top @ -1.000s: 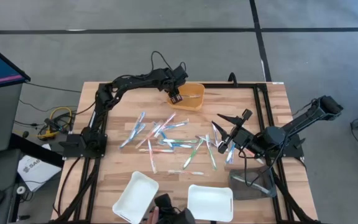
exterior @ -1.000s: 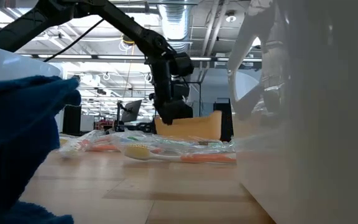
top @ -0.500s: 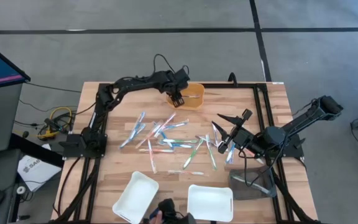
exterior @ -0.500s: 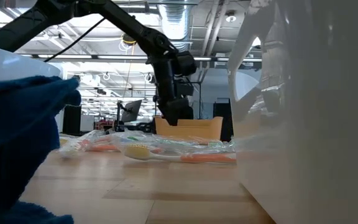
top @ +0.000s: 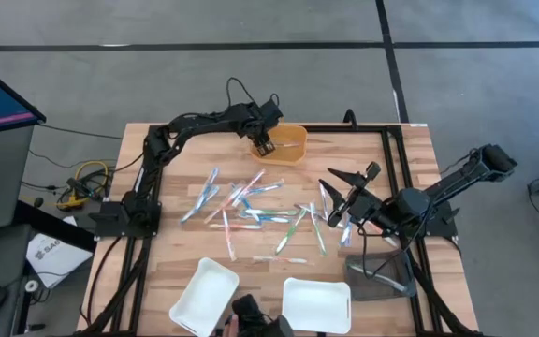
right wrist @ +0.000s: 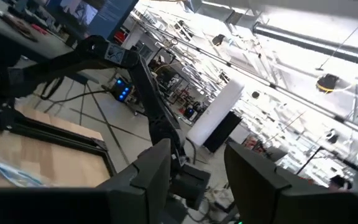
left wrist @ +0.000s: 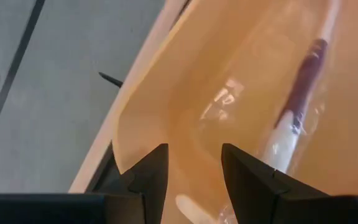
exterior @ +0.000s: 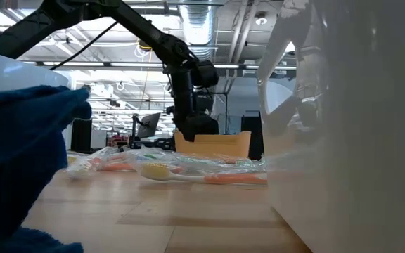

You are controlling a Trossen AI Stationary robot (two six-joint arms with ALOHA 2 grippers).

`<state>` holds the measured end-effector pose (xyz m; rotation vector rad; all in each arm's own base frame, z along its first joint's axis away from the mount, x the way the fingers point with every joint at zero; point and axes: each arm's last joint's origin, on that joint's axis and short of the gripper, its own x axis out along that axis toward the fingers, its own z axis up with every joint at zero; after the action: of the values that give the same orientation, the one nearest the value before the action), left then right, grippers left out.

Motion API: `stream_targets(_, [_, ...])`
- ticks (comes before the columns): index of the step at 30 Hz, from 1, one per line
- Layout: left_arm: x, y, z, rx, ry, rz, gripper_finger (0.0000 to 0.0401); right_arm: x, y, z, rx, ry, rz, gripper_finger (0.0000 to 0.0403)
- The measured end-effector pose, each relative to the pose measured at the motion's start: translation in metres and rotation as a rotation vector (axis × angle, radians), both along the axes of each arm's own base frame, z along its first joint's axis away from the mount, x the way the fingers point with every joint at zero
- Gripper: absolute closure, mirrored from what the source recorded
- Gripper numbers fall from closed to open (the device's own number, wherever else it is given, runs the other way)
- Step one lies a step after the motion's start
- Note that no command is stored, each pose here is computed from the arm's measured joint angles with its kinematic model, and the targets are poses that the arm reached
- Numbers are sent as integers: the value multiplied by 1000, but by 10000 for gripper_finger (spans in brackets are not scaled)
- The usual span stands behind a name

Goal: Pick & Place Toothbrushes
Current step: Put the purple toothbrush into the yellow bin

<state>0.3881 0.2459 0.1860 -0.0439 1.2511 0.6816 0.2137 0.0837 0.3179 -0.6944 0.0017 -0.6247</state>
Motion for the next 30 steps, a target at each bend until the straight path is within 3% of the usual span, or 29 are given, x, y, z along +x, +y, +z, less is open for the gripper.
stream_targets(16, [10,-24,-2,-53,8,-43,256,4,-13,3,-51,1,-55,258])
stream_targets(22, [3,-28,-18,-139,19,-48,256,4,-14,3,-48,9,-72,258])
stream_targets(30, [-2,-30,-29,-149,58,-71,256,4,-14,2,-52,21,-76,258])
